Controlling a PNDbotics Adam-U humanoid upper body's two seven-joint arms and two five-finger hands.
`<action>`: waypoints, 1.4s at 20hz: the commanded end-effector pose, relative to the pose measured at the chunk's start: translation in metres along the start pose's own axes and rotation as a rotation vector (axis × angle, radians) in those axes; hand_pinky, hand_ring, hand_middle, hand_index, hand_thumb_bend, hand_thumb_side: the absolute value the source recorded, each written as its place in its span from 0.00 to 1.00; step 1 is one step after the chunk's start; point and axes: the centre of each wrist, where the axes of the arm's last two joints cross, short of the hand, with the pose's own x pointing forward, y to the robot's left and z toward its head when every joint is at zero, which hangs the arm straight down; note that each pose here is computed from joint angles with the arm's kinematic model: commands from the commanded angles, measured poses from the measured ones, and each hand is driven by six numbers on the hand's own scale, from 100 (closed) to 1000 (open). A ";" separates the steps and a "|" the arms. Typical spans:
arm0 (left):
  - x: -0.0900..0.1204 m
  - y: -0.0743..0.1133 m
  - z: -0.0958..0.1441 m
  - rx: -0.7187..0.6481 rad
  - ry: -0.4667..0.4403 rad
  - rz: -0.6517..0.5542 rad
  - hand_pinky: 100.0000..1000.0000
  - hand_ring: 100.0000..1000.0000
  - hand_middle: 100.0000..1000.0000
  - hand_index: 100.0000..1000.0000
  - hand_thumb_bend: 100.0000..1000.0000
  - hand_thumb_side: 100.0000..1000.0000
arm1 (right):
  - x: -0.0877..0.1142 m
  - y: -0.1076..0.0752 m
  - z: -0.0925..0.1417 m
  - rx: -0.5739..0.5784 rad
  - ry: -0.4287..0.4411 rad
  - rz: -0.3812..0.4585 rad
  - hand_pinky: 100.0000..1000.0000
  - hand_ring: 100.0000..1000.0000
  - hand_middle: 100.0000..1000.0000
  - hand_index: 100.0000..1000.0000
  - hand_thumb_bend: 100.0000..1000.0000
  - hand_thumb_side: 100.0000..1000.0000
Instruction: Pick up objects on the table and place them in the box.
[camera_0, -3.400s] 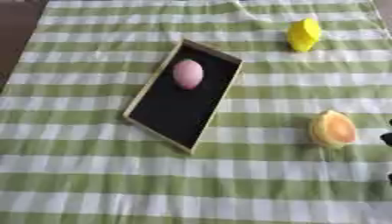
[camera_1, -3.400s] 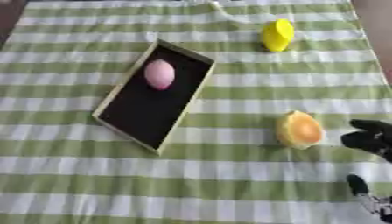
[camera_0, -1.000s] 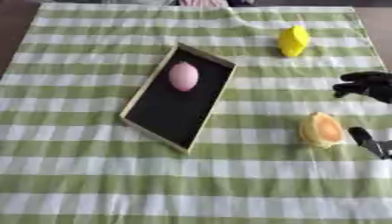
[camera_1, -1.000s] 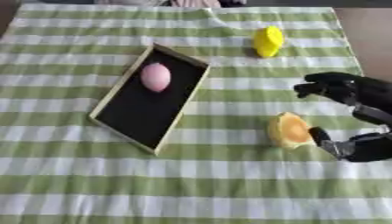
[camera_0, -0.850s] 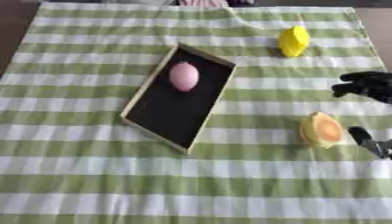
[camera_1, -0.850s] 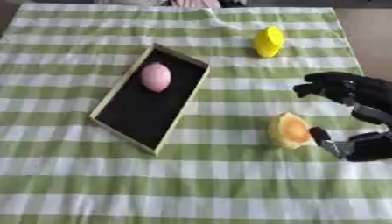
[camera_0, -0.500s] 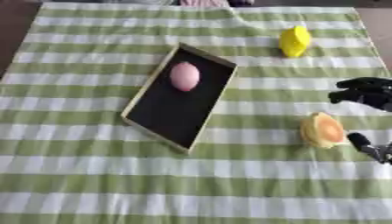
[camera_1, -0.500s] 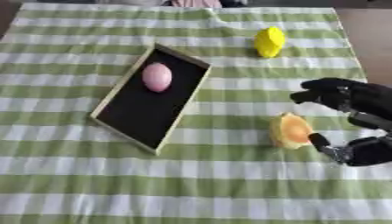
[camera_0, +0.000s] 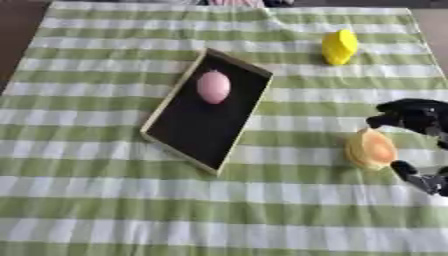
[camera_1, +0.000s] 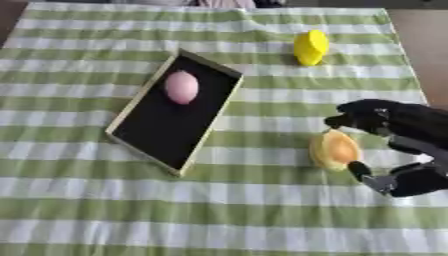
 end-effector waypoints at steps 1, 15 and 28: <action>0.004 0.004 -0.006 -0.003 -0.021 -0.007 0.69 0.75 0.68 0.83 0.00 0.52 | 0.002 -0.008 -0.001 0.011 0.004 0.035 1.00 1.00 0.82 1.00 0.00 0.26; 0.002 0.005 -0.003 -0.002 -0.005 0.006 0.69 0.75 0.67 0.83 0.00 0.52 | 0.005 -0.001 -0.003 0.069 0.031 0.109 1.00 1.00 0.85 1.00 0.00 0.42; 0.001 0.008 -0.002 0.000 0.004 0.005 0.69 0.75 0.67 0.83 0.00 0.52 | 0.000 -0.012 -0.001 -0.167 0.011 0.110 1.00 1.00 0.83 1.00 0.00 0.26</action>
